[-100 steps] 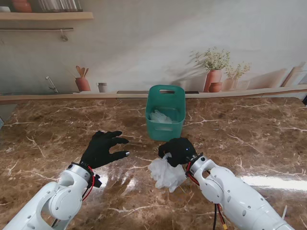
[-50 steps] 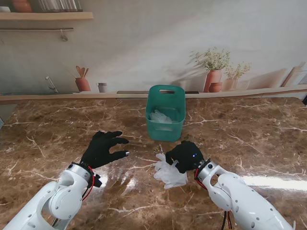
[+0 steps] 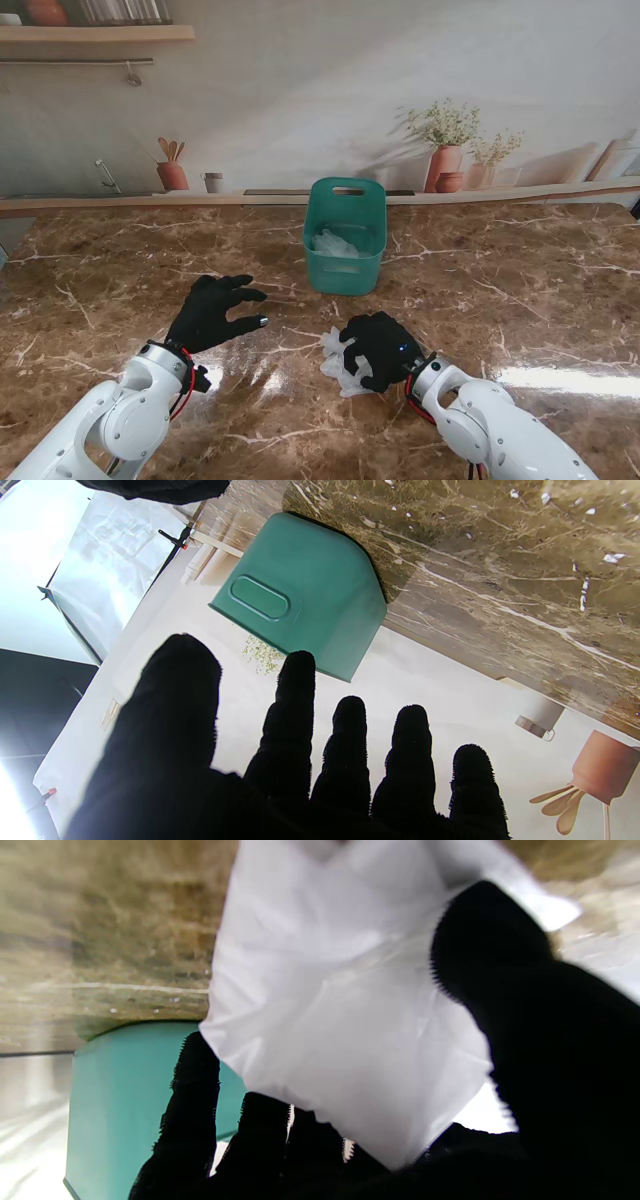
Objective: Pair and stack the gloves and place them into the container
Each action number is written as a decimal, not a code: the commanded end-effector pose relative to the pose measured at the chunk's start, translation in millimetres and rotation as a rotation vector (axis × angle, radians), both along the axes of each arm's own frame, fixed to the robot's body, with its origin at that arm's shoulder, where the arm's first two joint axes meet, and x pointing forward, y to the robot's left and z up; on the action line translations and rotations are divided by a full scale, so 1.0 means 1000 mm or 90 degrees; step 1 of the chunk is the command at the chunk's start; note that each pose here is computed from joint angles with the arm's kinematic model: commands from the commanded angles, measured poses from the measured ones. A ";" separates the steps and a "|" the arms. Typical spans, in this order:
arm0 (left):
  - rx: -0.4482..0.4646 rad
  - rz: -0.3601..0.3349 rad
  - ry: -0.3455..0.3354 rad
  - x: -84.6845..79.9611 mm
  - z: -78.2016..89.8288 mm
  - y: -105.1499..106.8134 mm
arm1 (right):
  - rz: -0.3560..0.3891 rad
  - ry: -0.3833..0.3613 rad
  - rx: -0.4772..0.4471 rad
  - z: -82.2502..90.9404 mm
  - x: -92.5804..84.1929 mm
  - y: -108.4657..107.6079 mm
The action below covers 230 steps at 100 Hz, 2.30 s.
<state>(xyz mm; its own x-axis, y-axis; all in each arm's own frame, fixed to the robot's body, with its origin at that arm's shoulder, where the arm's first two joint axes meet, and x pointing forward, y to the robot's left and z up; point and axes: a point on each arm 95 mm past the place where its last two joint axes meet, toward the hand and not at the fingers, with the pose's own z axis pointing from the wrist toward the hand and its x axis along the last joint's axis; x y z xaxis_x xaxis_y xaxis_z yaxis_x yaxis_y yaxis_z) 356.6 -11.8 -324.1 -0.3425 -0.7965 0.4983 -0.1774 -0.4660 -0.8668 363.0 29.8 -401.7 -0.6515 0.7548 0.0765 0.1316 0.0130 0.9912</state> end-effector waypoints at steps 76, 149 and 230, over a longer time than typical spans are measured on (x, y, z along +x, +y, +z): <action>0.000 -0.018 0.011 -0.002 -0.003 -0.002 | 0.001 -0.014 0.049 -0.017 0.002 0.010; -0.001 -0.019 0.014 -0.002 -0.002 -0.003 | 0.006 -0.254 0.126 0.152 0.095 0.014; 0.022 -0.006 0.028 0.000 0.000 0.008 | 0.034 -0.130 -0.025 0.174 0.212 0.036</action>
<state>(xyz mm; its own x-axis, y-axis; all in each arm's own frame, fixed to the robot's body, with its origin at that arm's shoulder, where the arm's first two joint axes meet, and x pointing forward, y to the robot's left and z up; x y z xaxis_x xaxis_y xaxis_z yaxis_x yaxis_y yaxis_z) 358.0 -4.7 -322.7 -0.3352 -0.8062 0.4875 -0.2148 -0.4384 -0.8728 566.3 62.8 -238.1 -0.6856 0.7236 -0.0797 -0.0854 0.0288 0.9959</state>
